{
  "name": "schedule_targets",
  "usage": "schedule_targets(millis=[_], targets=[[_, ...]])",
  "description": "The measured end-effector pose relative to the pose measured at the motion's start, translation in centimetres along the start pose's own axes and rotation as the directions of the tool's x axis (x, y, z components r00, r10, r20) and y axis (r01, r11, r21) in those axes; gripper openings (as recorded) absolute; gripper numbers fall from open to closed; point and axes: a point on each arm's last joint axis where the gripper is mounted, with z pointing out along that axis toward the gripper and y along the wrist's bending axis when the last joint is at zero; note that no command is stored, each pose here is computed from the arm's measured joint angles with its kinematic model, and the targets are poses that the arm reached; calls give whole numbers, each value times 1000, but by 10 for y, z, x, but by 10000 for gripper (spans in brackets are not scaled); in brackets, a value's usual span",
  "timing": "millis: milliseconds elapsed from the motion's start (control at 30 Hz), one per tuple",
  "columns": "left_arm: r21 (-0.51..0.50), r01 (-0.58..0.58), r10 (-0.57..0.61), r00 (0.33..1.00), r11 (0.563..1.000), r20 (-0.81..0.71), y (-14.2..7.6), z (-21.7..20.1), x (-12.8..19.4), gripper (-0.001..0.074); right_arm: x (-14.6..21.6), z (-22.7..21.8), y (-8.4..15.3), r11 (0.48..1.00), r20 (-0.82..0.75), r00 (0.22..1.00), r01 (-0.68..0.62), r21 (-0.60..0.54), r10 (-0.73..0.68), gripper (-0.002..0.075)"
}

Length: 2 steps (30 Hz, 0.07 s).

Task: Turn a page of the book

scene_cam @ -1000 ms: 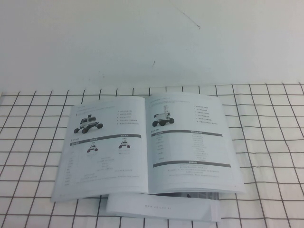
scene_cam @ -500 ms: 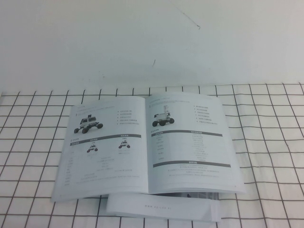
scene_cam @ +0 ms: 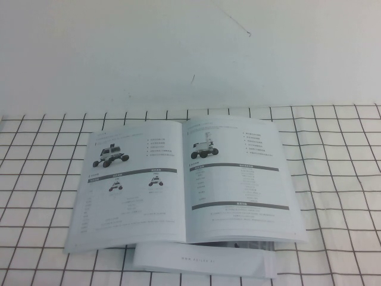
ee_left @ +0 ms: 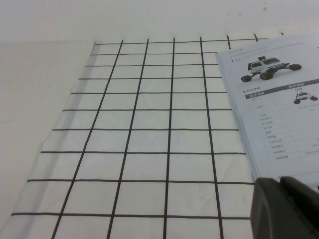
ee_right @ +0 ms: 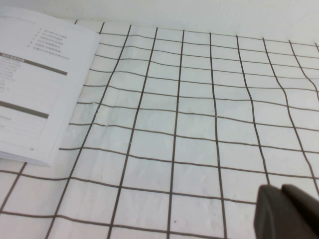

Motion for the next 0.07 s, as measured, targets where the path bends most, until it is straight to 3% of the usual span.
schedule_targets(millis=[67], targets=[[0,0,0,1000,1000,0,0,0,0,-3,0,0,0,1000,0,1000,0,0,0,0]])
